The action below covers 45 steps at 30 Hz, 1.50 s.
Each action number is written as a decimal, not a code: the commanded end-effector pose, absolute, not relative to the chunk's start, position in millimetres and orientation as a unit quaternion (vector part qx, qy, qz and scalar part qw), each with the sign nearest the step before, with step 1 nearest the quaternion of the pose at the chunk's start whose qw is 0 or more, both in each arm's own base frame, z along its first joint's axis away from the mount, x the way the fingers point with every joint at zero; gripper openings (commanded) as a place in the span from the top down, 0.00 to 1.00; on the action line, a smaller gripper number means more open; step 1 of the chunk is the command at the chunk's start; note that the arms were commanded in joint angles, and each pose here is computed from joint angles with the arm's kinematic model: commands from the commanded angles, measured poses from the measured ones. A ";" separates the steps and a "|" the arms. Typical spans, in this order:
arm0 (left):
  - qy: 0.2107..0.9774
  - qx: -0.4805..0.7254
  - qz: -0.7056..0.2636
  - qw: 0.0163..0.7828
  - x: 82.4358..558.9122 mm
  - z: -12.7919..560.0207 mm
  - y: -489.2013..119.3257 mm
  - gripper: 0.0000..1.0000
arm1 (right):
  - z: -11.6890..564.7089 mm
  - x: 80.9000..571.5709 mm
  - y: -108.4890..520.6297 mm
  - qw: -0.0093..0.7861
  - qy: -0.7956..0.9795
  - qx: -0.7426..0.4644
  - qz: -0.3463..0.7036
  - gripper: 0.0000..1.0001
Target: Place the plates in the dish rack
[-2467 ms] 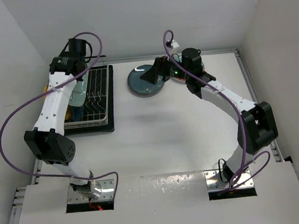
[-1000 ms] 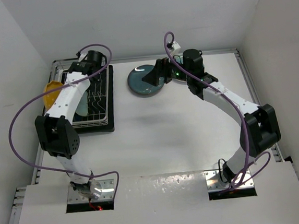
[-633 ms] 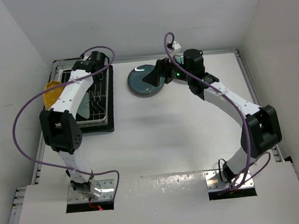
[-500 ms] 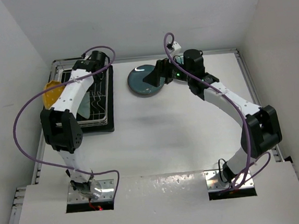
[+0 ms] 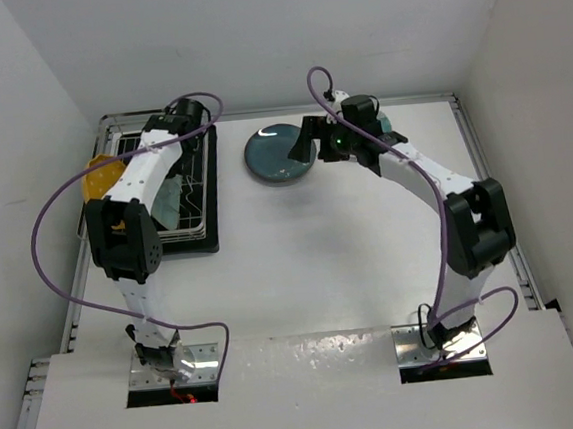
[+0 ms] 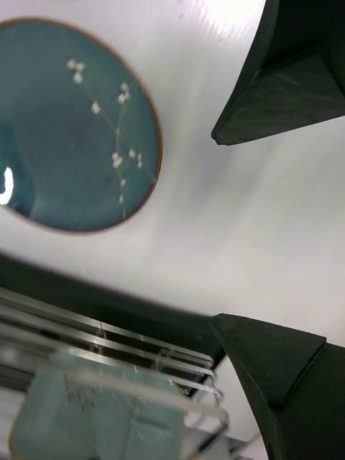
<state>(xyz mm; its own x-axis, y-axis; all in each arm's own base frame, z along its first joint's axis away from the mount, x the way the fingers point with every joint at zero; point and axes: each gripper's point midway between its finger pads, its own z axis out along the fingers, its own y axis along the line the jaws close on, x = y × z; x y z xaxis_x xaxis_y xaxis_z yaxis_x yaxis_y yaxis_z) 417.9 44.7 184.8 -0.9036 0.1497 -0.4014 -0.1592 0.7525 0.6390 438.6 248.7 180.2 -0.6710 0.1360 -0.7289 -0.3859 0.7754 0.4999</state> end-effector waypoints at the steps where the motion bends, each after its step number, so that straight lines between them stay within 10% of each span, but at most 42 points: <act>1: 0.894 -0.036 0.357 0.268 428.1 221.6 54.7 0.76 | 159.0 459.3 231.9 0.383 0.877 -0.007 0.292 0.00; 9: 0.886 -0.022 0.354 0.298 436.4 249.0 46.9 0.43 | 85.6 513.5 216.0 0.329 0.910 0.096 0.234 0.01; 21: 0.892 0.017 0.225 0.392 433.2 308.1 18.4 0.36 | -5.6 554.9 237.5 0.281 0.902 0.189 0.267 0.41; 24: 0.901 0.074 0.133 0.407 430.1 307.9 -7.2 0.32 | -19.8 551.9 241.5 0.259 0.902 0.208 0.277 0.56; 26: 0.897 0.127 0.080 0.416 421.1 311.8 -28.1 0.30 | -24.8 549.3 239.1 0.261 0.897 0.218 0.284 0.99; 45: 0.875 0.310 -0.161 0.337 399.8 256.6 -157.6 0.13 | 236.9 423.4 242.8 0.440 0.730 -0.122 0.509 1.00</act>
<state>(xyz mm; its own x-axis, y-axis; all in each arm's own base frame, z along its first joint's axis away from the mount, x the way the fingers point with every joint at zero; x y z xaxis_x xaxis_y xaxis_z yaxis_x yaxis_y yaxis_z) 405.8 -122.4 271.5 -0.5827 0.4111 -0.7011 0.5784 0.8157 -0.0024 444.9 207.7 115.6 -0.7614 0.3290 -0.5586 -0.2088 0.6913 0.6917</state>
